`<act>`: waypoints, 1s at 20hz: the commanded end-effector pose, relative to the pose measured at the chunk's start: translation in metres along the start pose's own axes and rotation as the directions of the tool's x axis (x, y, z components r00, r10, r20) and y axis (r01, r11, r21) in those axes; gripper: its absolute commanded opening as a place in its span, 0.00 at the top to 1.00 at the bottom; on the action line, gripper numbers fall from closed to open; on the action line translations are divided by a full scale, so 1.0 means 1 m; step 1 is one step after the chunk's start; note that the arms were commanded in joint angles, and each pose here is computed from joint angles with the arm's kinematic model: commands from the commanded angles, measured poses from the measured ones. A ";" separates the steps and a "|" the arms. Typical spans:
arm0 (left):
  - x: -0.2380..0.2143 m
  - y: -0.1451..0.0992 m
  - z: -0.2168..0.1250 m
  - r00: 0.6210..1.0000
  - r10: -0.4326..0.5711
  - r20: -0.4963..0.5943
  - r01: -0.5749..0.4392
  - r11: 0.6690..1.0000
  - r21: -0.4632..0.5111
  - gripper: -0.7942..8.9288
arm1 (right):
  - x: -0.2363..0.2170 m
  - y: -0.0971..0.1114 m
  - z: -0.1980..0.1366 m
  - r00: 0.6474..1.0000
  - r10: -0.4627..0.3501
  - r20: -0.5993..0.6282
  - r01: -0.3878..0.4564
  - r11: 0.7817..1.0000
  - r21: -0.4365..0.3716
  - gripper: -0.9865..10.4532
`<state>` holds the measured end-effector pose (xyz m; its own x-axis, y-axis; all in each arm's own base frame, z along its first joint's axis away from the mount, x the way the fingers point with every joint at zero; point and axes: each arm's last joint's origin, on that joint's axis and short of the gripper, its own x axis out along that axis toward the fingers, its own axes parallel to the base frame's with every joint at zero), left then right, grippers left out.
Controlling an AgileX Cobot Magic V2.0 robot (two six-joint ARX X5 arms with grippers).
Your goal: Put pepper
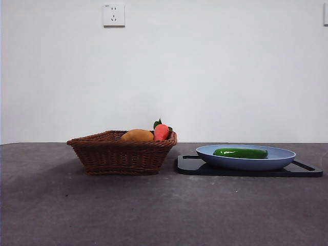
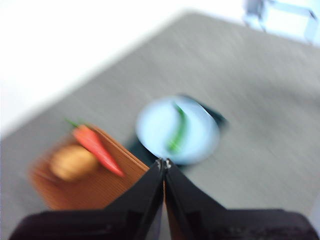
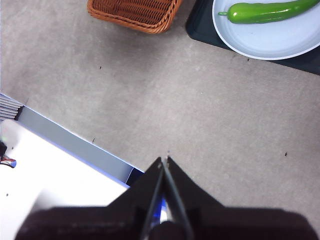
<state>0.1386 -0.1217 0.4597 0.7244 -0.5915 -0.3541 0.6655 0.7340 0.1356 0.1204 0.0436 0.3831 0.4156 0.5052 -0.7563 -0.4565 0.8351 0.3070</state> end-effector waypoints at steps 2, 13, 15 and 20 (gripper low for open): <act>-0.019 0.028 -0.015 0.959 0.148 0.243 -0.152 0.988 -0.001 0.91 | -0.002 0.001 0.003 1.000 -0.001 0.015 0.001 1.000 -0.001 0.90; -0.031 0.043 -0.196 0.661 0.603 0.446 -0.600 0.782 -0.168 0.91 | -0.002 0.001 0.003 1.000 -0.003 0.015 0.003 1.000 -0.001 0.90; -0.025 0.039 -0.223 0.665 0.624 0.410 -0.614 0.769 -0.175 0.91 | -0.002 0.001 0.003 1.000 -0.002 0.014 0.002 1.000 -0.001 0.90; -0.012 0.032 -0.276 0.666 0.659 0.351 -0.602 0.752 -0.269 0.91 | -0.002 0.001 0.003 1.000 -0.003 0.014 0.003 1.000 -0.001 0.90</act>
<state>0.1020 0.0007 0.2117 0.9857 -0.0320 0.1655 0.0161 0.9952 0.0963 0.1203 0.0436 0.3832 0.4167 0.5044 -0.7563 -0.4562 0.8356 0.3060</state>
